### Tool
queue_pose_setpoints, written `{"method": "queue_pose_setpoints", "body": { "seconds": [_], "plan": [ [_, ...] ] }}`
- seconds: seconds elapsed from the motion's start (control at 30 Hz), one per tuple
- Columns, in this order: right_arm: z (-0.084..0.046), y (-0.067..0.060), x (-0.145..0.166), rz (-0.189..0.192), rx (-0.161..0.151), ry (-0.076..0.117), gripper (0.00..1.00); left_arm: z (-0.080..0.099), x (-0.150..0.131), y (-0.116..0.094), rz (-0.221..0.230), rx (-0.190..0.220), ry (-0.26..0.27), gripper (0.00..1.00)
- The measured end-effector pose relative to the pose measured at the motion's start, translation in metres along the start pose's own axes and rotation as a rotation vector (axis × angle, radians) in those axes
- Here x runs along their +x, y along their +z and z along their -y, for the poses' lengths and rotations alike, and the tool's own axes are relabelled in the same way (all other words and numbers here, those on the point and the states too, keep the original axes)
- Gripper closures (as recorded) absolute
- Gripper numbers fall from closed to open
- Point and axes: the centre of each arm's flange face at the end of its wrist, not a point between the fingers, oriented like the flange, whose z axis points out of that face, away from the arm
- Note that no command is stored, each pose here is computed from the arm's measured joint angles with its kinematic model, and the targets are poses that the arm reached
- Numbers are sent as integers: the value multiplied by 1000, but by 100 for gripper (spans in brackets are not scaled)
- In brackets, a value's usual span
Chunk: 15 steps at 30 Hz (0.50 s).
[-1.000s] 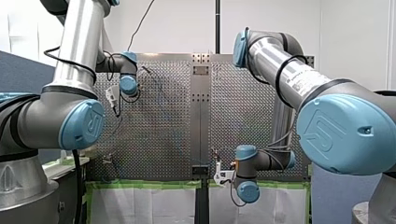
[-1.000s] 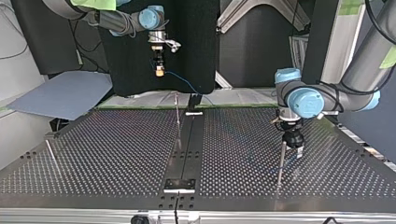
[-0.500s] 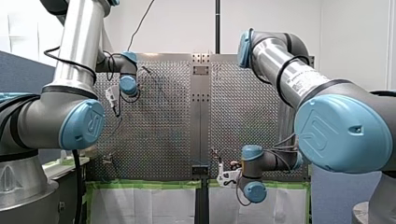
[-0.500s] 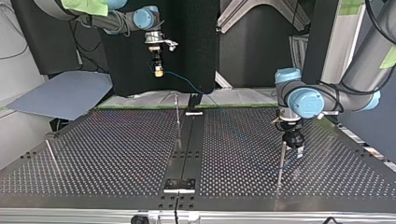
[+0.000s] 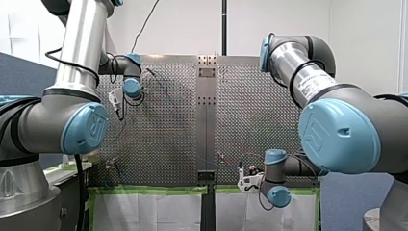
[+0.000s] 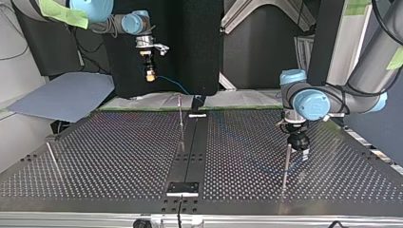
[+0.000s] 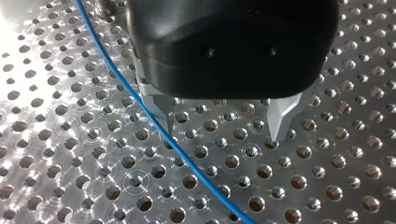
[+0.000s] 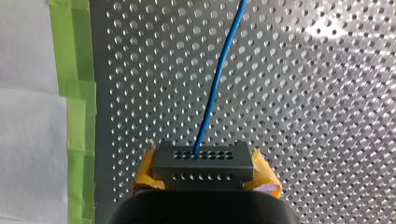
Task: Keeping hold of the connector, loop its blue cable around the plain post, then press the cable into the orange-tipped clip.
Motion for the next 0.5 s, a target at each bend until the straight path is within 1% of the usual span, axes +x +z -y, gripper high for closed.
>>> {"method": "queue_pose_setpoints", "body": {
  "seconds": [0.07, 0.13, 0.37, 0.5],
  "plan": [
    [-4, 2, 0, -2, 5, 3, 100, 0, 0, 0, 0, 0, -1, 0],
    [-5, 4, 0, -5, 22, 4, 100, 0, 0, 0, 0, -3, -5, 0],
    [4, 10, 2, -8, 93, 6, 100, -1, 0, -1, -3, -15, -17, 0],
    [11, 11, 2, -9, 142, 6, 100, 0, 1, -2, -5, -13, -29, 0]
  ]
}}
